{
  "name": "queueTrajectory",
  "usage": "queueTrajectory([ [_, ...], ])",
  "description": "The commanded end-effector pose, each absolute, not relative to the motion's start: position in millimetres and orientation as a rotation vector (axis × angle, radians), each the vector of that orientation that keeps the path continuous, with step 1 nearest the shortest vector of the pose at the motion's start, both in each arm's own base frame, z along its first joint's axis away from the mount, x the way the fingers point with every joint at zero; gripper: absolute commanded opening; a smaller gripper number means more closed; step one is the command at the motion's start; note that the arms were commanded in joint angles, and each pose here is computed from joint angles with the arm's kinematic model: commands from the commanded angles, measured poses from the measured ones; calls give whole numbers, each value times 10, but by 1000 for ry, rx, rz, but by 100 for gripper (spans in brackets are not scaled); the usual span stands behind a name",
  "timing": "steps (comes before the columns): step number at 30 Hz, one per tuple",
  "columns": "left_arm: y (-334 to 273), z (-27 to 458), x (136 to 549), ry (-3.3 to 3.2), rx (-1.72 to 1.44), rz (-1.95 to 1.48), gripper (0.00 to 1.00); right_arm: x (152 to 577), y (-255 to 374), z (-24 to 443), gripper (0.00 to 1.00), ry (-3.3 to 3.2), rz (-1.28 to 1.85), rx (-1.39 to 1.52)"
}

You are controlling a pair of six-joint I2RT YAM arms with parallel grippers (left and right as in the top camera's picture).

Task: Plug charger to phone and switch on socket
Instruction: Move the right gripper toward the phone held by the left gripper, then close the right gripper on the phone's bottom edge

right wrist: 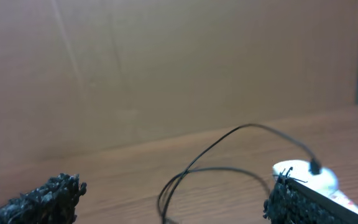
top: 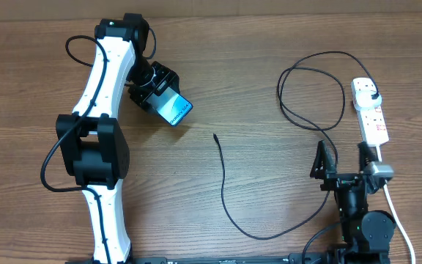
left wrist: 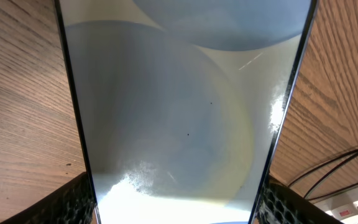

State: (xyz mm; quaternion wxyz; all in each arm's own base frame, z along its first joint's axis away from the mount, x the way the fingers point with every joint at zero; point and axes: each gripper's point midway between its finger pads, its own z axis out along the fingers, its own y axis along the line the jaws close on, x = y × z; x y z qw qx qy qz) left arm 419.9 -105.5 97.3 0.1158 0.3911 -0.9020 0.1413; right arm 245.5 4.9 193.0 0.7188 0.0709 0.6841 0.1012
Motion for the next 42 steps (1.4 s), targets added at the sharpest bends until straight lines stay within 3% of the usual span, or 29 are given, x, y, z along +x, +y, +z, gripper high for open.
queueTrajectory([
  [1,-1137,1235,4244,-2676,1148,500,4,2385,109,2209,100,1504,366,237],
  [8,-1154,1241,4244,-2671,1145,511,4,2505,381,2741,100,1749,521,207],
  [16,-1238,1254,4231,-2659,1135,532,4,3077,1348,3009,100,1966,1288,-104],
  [22,-1276,1256,4221,-2628,1178,528,4,3492,1514,2542,100,2105,1598,161],
  [27,-1370,1257,4193,-2591,1230,512,4,3575,1729,2021,100,2261,1682,289],
  [35,-1661,1259,4185,-2584,1251,520,4,3506,2154,1638,100,2396,1635,295],
  [42,-1997,1278,4168,-2569,1263,558,4,3492,2347,1481,100,2465,1547,514],
])
